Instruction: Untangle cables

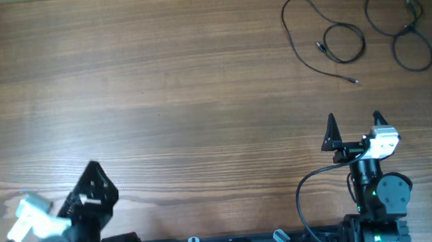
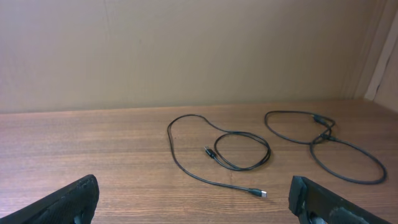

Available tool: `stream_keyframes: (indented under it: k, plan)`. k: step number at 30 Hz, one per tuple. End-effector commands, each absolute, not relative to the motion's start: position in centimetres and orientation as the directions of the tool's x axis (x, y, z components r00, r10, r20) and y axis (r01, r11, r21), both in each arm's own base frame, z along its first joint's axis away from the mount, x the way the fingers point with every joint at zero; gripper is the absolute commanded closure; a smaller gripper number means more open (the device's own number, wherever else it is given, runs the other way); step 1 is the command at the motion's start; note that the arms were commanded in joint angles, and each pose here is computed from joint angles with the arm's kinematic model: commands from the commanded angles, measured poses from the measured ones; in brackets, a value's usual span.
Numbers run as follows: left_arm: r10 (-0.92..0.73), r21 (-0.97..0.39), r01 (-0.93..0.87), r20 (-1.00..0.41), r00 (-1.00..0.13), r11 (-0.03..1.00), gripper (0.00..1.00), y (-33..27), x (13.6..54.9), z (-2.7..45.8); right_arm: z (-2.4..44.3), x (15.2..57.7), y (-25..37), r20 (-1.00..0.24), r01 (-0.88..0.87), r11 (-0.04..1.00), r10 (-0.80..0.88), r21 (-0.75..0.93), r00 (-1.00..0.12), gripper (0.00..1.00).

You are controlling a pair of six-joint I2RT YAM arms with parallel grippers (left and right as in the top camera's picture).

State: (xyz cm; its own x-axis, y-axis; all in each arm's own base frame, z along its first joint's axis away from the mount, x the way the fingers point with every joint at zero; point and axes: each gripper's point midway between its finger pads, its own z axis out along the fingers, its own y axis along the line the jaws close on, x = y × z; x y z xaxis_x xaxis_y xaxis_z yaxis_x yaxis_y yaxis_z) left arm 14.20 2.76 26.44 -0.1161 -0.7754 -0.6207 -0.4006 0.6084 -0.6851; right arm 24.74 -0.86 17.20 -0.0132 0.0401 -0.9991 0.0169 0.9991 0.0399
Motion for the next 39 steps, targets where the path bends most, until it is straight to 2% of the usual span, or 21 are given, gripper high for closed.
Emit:
stream_keyframes:
  k: [1, 7, 12, 19, 24, 30, 36, 39]
  plan:
    - [-0.791, -0.728, -0.335, -0.604, -0.099, 0.598, 0.0, 2.0, 13.3, 26.9, 17.6, 24.7, -0.9, -1.0, 0.014, 1.0, 0.028, 0.028, 0.004, 0.0]
    - [-0.716, -0.686, -0.218, -0.688, -0.115, 0.694, 0.0, 1.0, 12.8, 27.1, 17.6, 24.7, -0.9, -1.0, 0.014, 0.999, 0.028, 0.028, 0.004, 0.0]
    - [-0.529, -0.531, -0.017, -0.841, -0.111, 0.847, 0.0, -0.8, 15.7, 28.7, 17.6, 24.7, -0.9, -1.0, 0.014, 1.0, 0.028, 0.028, 0.004, 0.0]
    - [-0.503, -0.507, 0.04, -0.861, -0.075, 0.861, 0.0, -1.2, 20.2, 25.6, 17.6, 24.7, -0.9, -1.0, 0.014, 1.0, 0.028, 0.028, 0.004, 0.0]
    - [-0.422, -0.424, 0.025, -0.905, -0.062, 0.905, 0.0, -0.6, 22.7, 21.5, 17.6, 24.7, -0.9, -1.0, 0.014, 1.0, 0.028, 0.028, 0.004, 0.0]
    - [-0.42, -0.421, -0.001, -0.904, -0.086, 0.907, 0.0, -0.3, 23.8, 18.2, 17.6, 24.7, -0.9, -1.0, 0.014, 1.0, 0.028, 0.028, 0.004, 0.0]
    - [-0.356, -0.357, -0.011, -0.928, -0.115, 0.934, 0.0, -0.2, 24.3, 15.6, 17.6, 24.7, -0.9, -1.0, 0.014, 1.0, 0.028, 0.028, 0.004, 0.0]
    - [-0.279, -0.282, 0.016, -0.955, -0.1, 0.959, 0.0, -0.4, 24.4, 15.8, 17.6, 24.7, -0.9, -1.0, 0.014, 1.0, 0.028, 0.028, 0.004, 0.0]
